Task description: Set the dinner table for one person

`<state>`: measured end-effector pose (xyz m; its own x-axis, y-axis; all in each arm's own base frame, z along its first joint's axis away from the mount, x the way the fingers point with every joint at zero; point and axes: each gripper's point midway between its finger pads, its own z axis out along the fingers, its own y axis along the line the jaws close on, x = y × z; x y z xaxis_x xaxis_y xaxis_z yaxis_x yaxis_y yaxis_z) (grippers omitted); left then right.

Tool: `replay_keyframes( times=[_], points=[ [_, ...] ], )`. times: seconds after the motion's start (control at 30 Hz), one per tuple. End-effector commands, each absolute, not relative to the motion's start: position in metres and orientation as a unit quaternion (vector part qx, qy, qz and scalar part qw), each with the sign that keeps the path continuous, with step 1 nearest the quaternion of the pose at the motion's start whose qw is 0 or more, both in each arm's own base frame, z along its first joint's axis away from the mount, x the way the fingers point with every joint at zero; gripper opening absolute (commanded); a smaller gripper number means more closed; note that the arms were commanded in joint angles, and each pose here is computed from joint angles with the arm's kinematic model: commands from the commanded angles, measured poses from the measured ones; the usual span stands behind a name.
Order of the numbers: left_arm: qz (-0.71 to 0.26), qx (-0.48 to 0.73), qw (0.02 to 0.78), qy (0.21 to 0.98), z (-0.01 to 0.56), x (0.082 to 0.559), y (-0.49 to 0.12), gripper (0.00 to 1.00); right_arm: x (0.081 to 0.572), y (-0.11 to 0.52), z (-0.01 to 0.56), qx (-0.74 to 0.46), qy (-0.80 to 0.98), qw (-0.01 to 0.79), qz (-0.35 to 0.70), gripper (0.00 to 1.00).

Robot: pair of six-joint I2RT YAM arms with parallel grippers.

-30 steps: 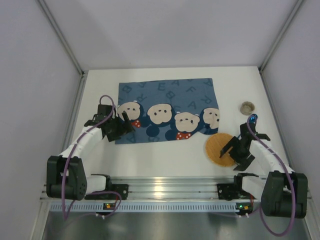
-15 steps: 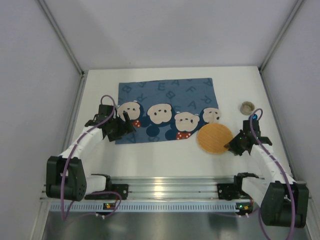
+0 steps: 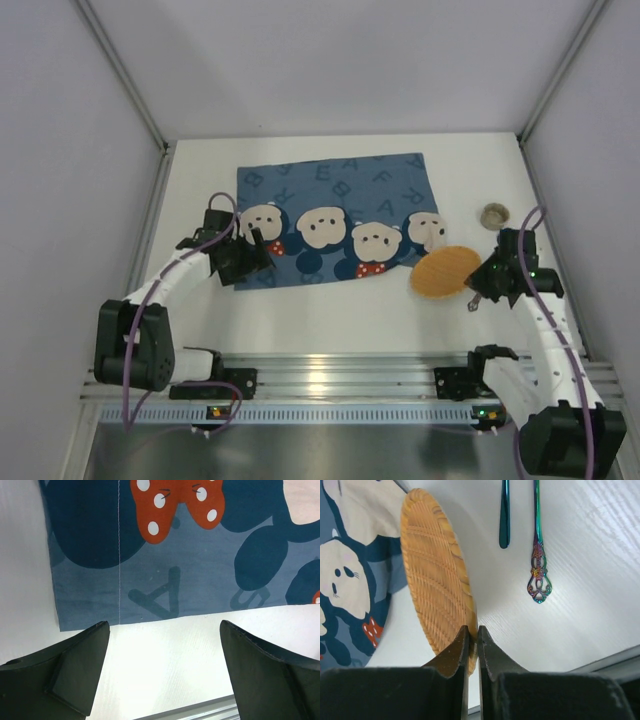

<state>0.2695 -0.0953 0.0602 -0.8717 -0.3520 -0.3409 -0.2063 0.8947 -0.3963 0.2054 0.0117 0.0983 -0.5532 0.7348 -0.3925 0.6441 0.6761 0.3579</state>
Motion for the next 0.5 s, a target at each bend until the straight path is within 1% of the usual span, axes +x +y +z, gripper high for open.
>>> replay_keyframes(
  times=[0.0,0.13,0.27,0.3,0.37,0.4,0.47],
  points=[
    [-0.18,-0.136,0.224,0.948,0.07,0.285,-0.1,0.97,0.202,-0.004,0.135,0.398,0.868,0.291,0.054,0.0],
    [-0.18,-0.13,0.221,0.95,0.068,0.289,-0.104,0.97,0.231,0.008,0.179,0.393,0.852,0.329,0.108,0.0],
    [-0.18,-0.127,0.222,0.95,0.069,0.295,-0.107,0.97,0.262,0.036,0.202,0.366,0.848,0.343,0.171,0.0],
    [-0.18,-0.126,0.222,0.95,0.07,0.297,-0.107,0.97,0.274,0.057,0.211,0.336,0.85,0.353,0.2,0.0],
    [-0.18,-0.124,0.224,0.95,0.07,0.298,-0.108,0.97,0.29,0.077,0.213,0.315,0.857,0.348,0.214,0.0],
    [-0.179,-0.125,0.223,0.95,0.07,0.299,-0.107,0.97,0.303,0.101,0.211,0.289,0.864,0.341,0.233,0.0],
    [-0.179,-0.124,0.225,0.95,0.07,0.299,-0.107,0.97,0.32,0.129,0.223,0.259,0.864,0.345,0.258,0.0]
  ],
)
